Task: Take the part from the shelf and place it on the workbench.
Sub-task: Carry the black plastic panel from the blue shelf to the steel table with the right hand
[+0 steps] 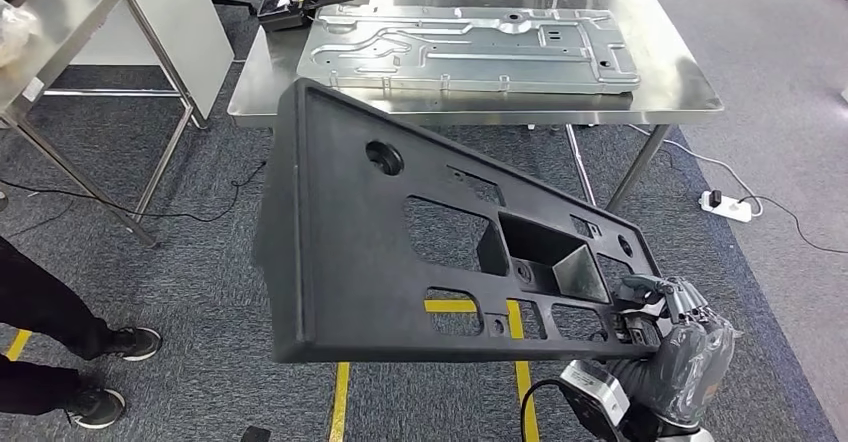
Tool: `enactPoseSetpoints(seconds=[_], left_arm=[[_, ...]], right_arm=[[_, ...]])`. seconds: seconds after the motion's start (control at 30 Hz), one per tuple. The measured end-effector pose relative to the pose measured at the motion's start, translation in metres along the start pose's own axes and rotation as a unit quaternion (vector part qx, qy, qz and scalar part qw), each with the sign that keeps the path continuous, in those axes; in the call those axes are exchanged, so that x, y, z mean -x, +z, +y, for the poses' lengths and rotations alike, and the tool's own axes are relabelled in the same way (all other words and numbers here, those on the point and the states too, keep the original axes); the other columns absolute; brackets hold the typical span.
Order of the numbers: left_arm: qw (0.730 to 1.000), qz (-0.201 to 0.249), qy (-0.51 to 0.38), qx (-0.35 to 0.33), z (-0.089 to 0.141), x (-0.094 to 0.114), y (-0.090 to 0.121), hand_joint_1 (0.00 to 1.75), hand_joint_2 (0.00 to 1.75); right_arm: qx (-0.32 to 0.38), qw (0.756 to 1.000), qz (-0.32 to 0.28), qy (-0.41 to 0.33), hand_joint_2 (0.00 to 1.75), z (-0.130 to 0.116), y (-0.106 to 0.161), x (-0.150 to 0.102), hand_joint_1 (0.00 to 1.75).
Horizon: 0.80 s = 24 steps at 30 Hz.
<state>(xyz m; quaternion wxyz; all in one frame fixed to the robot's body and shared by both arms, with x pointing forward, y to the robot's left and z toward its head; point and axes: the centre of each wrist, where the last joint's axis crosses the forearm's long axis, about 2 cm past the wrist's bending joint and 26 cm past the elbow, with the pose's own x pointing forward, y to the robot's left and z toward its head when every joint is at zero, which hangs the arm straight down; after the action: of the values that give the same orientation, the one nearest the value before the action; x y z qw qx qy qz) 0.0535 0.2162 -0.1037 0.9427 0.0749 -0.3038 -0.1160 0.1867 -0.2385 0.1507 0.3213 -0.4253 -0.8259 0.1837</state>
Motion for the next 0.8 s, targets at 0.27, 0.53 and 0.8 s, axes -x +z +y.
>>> enactPoseSetpoints(seconds=[0.27, 0.53, 0.8], left_arm=[[1.0, -0.005, 0.002, 0.013, -0.0007, 0.0007, 0.0004, 0.0, 1.75], [1.0, -0.009, 0.01, 0.028, -0.001, 0.0012, 0.0005, 0.0, 1.75], [0.999, -0.01, 0.017, 0.039, -0.0012, 0.0024, 0.001, 0.0, 1.75]], right_arm=[[0.004, 1.0, 0.009, -0.011, 1.75, 0.0011, -0.0008, 0.0008, 1.75], [0.003, 1.0, 0.012, -0.015, 1.75, 0.0022, -0.0007, 0.0014, 1.75], [0.007, 1.0, 0.014, -0.018, 1.75, 0.003, -0.0018, 0.0002, 1.75]])
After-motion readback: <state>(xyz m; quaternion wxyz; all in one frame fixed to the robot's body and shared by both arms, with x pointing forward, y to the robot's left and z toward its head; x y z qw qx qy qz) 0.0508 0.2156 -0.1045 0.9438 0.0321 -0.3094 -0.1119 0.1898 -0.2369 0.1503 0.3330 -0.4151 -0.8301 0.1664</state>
